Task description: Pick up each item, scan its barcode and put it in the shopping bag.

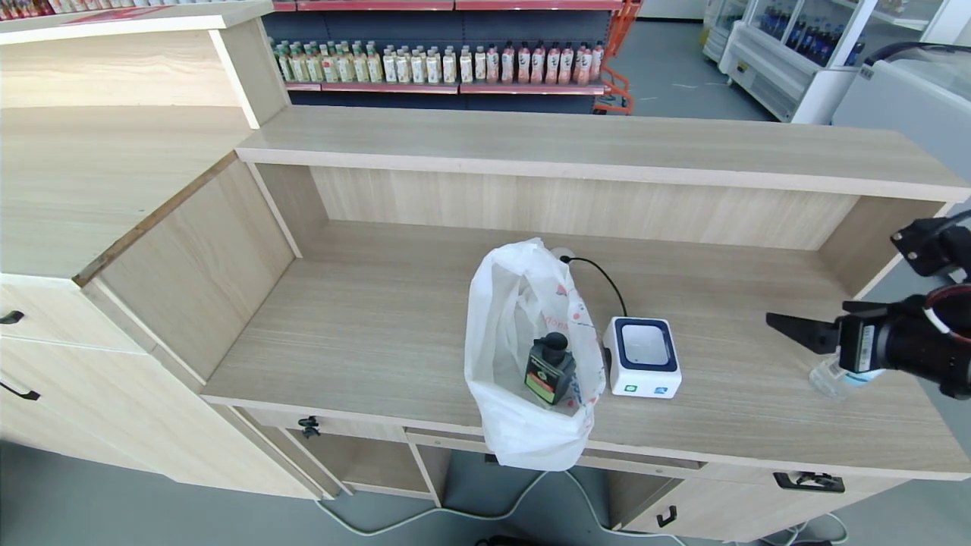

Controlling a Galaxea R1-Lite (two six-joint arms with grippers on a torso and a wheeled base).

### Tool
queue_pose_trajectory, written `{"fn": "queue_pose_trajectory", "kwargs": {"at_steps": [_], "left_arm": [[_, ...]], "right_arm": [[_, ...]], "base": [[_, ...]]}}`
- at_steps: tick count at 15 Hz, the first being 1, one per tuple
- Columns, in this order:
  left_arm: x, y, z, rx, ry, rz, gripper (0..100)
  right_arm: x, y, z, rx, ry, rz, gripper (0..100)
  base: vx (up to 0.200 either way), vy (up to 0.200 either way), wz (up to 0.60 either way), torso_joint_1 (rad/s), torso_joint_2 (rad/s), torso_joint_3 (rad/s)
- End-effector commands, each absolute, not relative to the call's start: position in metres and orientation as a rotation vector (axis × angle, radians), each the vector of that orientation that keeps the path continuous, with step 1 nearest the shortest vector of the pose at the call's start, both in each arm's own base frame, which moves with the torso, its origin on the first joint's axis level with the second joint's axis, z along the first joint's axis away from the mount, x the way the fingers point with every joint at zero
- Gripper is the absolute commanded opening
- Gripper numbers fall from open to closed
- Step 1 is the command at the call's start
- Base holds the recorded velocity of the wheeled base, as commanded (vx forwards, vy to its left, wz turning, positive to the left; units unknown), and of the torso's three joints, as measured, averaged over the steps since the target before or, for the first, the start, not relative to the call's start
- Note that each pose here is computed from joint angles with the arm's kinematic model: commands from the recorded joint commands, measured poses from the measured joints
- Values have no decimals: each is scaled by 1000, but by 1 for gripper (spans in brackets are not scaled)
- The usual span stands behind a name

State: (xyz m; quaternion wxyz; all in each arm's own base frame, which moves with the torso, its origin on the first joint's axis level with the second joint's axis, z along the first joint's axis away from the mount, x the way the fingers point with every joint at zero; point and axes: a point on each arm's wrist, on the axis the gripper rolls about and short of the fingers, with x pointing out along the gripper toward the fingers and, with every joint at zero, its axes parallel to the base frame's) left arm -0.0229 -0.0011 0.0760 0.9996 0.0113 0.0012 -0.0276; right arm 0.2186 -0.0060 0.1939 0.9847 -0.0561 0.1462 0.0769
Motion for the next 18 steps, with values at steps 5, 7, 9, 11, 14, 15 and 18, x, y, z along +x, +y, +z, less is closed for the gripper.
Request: {"fn": "queue_pose_trajectory", "kwargs": {"at_steps": [5,7,9,11,14,15,18], "left_arm": [[-23,-1,76,23,2,-55,0],[-23,-1,76,21,2,-55,0],[-23,-1,76,21,2,-55,0],[-23,-1,76,23,2,-55,0],[-23,-1,76,24,2,-55,0],[-23,-1,76,24,2,-55,0],[-23,-1,76,24,2,-55,0]], "right_arm": [[178,-24,183,-123,321,50,100],[174,-27,177,-116,343,31,100],[169,-31,172,-111,357,3,100],[165,-42,165,-121,388,-54,100],[164,-47,164,-118,394,-79,100],[163,-47,165,-116,391,-80,100],[160,-46,164,-116,387,-66,100]], "base": [[0,0,0,0,0,0],[0,0,0,0,0,0],[0,-200,0,5,0,5],[0,-200,0,-5,-2,2],[0,-200,0,5,1,-2],[0,-200,0,-2,2,7],[0,-200,0,2,2,-1]]}}
